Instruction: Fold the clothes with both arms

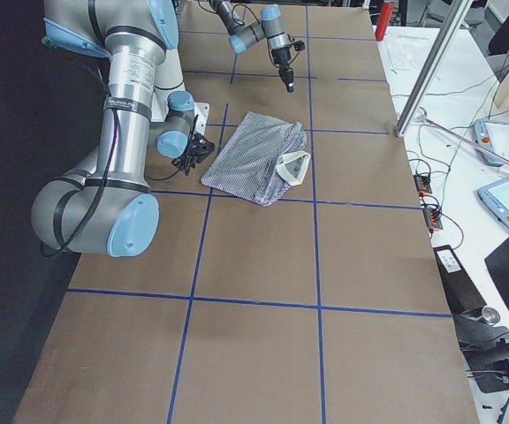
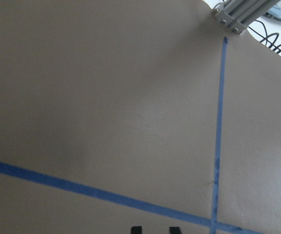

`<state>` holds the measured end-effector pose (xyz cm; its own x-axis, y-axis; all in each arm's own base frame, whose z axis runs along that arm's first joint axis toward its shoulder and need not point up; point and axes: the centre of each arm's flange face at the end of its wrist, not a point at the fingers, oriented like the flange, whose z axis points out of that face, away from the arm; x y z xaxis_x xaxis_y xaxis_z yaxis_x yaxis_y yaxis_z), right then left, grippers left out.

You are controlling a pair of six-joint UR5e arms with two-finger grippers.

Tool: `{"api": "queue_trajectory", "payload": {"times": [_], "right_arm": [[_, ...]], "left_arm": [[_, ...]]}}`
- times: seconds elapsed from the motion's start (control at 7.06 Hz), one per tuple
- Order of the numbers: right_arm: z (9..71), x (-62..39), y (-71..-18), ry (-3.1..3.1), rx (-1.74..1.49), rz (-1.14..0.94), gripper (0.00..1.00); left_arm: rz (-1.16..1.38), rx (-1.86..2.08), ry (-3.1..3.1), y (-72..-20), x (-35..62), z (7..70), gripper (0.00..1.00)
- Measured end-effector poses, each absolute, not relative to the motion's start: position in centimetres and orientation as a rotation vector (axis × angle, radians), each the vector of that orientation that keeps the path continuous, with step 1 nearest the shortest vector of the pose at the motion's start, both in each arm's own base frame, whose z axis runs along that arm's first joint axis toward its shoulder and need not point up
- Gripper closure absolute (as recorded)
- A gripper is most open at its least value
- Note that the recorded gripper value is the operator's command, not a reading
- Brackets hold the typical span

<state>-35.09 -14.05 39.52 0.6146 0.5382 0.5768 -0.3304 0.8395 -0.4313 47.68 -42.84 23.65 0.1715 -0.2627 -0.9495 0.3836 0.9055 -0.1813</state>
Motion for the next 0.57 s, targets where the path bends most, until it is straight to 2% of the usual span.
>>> {"api": "queue_trajectory", "payload": {"times": [0.28,0.57], "right_arm": [[39.3,-34.7,-15.8,-0.78,-0.252,0.555,0.0],[38.0,-34.7,-21.4,-0.853,-0.182,0.667,0.0]], "left_arm": [[-0.481,-0.003,1.28,-35.8,50.9,24.4,0.52],[-0.491,-0.016,1.12,-31.1,55.1,25.6,0.52]]}}
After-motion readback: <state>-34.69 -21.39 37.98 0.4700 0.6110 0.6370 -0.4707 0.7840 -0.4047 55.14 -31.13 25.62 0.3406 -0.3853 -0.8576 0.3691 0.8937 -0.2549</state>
